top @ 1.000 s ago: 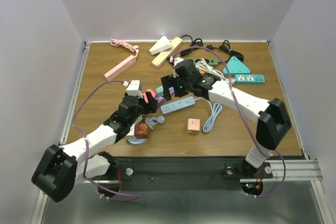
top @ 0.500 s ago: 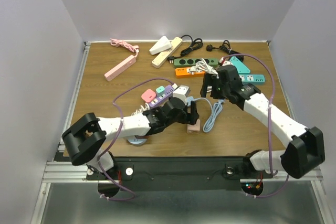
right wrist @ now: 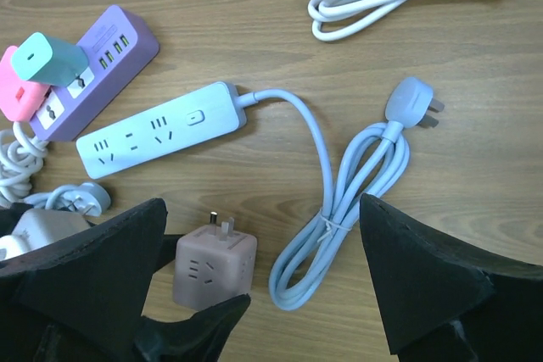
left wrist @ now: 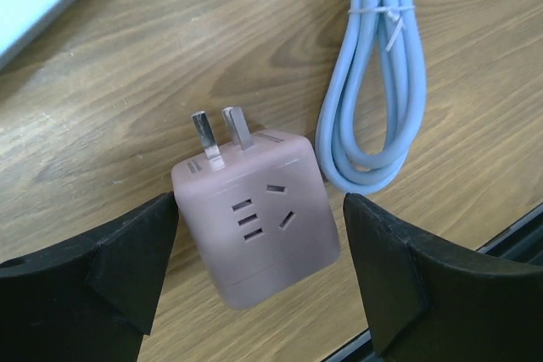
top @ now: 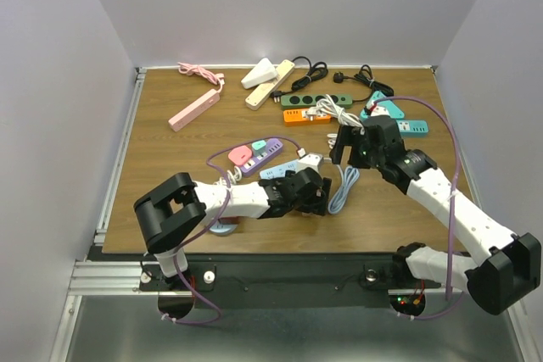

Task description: Insert the plug

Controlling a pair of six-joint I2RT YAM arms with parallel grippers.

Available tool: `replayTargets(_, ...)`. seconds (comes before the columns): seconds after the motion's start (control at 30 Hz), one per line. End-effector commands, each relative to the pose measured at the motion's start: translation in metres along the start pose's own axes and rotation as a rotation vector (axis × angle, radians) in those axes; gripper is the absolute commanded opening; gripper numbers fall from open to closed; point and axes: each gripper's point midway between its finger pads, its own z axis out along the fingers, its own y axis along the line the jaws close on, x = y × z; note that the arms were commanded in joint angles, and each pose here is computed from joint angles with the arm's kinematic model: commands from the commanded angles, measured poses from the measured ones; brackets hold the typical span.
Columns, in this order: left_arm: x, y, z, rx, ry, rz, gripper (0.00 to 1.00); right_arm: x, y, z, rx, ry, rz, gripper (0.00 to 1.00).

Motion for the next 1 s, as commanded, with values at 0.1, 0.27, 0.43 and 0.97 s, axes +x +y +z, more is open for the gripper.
replayTargets(0.1,0.002,-0.008,0.007,0.013,0.060,0.050,0.37,-0.012,-0.001,-0.017,-0.028,-0.084,-0.005,1.00)
replayTargets(0.27,-0.009,-0.008,0.006,0.089,0.111,0.039,0.00,-0.026,0.001,-0.039,-0.075,-0.171,-0.058,1.00)
replayTargets(0.43,-0.052,-0.018,-0.012,0.267,0.136,-0.070,0.00,-0.028,0.014,-0.051,-0.167,-0.198,-0.126,1.00)
replayTargets(0.97,-0.139,-0.024,-0.047,0.363,0.312,-0.394,0.00,-0.001,0.095,-0.045,-0.250,-0.178,-0.435,1.00)
